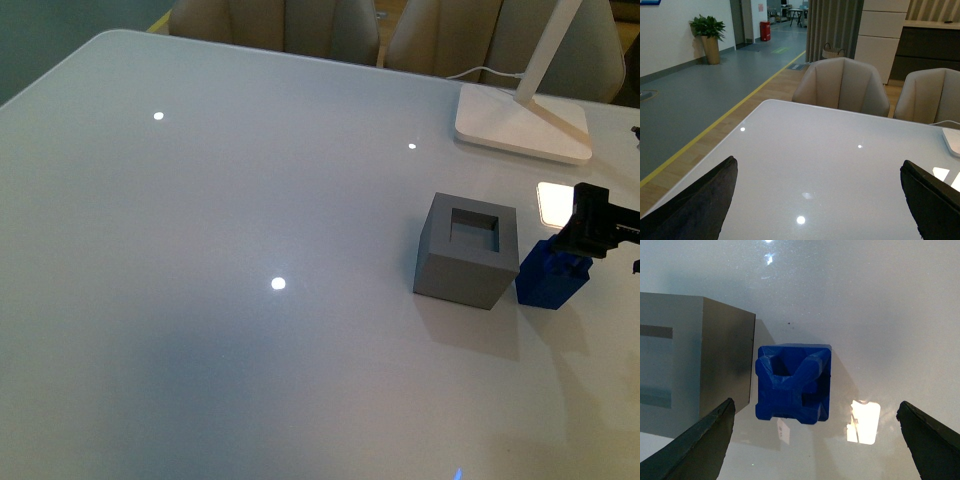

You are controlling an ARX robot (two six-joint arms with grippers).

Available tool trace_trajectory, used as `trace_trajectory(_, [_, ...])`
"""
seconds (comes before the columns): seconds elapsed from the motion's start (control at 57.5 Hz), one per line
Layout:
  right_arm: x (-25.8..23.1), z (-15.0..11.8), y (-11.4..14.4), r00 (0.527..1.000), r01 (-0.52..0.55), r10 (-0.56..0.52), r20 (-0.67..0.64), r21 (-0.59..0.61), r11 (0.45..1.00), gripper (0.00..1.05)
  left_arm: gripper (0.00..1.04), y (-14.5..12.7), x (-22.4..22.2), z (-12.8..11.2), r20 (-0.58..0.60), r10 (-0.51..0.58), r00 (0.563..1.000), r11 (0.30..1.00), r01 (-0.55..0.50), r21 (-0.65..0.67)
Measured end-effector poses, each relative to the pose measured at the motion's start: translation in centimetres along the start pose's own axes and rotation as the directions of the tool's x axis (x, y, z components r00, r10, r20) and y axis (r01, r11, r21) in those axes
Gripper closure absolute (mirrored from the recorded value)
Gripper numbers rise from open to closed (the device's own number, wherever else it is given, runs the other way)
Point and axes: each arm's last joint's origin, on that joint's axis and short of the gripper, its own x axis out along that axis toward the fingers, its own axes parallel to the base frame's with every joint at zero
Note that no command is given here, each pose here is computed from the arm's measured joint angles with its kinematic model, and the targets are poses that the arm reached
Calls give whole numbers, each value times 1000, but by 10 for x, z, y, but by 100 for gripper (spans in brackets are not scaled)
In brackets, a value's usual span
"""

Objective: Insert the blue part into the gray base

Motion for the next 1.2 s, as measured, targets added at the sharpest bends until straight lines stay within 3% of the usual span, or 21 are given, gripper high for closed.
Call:
trace_trajectory(0.487, [24,3,17,998,38,-42,-47,-80,996,9,7,0,0,0,0,0,1000,1000,0,0])
trace_trajectory(0.852, [32,-1,14,995,62,-68,-67,-81,995,57,7,0,0,0,0,0,1000,1000,0,0])
trace_trajectory(1.043, [21,2,11,997,57,-60,-55,-59,997,59,7,0,0,0,0,0,1000,1000,0,0])
trace_trajectory(1.2, [-28,18,17,999,17,-18,33,7,1000,59,7,0,0,0,0,0,1000,1000,0,0])
